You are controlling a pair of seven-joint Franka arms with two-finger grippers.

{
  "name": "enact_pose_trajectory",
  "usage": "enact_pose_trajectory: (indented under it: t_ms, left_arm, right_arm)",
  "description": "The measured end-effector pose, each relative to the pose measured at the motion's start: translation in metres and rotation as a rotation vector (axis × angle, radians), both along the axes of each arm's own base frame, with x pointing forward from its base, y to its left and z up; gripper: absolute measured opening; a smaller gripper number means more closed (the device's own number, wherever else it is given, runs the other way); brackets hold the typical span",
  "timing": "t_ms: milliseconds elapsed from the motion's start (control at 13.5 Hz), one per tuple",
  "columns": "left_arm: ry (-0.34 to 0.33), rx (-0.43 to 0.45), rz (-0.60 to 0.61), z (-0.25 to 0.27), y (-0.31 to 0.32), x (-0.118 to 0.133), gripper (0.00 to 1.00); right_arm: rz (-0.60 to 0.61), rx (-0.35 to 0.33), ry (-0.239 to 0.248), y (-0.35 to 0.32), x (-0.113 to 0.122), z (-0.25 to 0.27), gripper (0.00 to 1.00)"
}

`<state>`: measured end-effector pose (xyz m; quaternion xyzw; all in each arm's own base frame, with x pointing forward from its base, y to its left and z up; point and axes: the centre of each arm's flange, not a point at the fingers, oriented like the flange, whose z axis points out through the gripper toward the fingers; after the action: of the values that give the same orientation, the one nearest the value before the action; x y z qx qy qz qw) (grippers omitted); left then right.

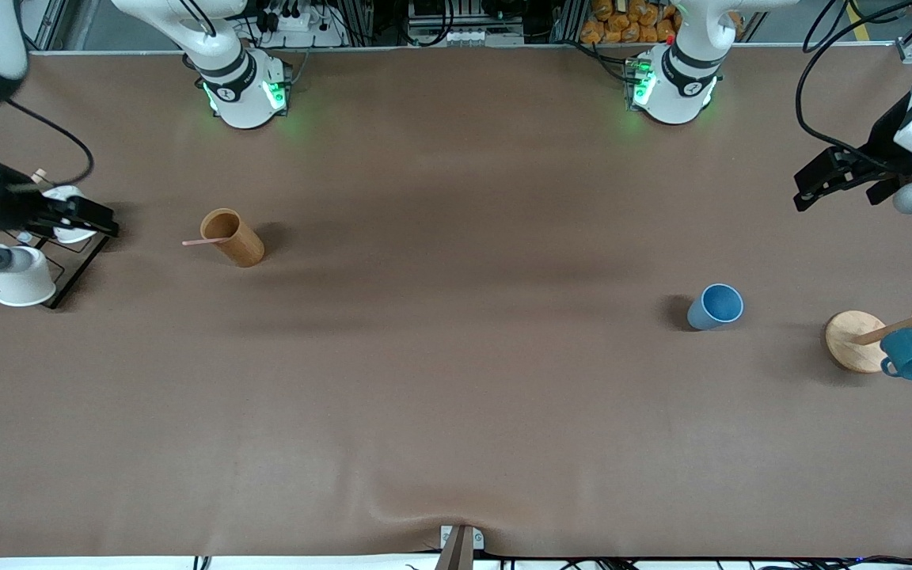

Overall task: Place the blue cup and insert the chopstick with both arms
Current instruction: 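Reach the left gripper to the blue cup while the right gripper reaches the chopstick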

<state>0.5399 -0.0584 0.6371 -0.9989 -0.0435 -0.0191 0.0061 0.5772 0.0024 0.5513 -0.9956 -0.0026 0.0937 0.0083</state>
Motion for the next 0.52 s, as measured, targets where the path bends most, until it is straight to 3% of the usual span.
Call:
enact_pose_trajectory:
  t_ms: [295,517]
  left_arm:
    - [0.078,0.006,0.009,-0.038,0.005,0.008,1.0]
    - [0.093,0.006,0.021,-0.094,0.012,0.017,1.0]
  right_arm:
    - [-0.007,0.014,0.14,-0.004,0.017,-0.073,1.0]
    - [-0.07,0.087,0.274,-0.023,0.014,-0.14,1.0]
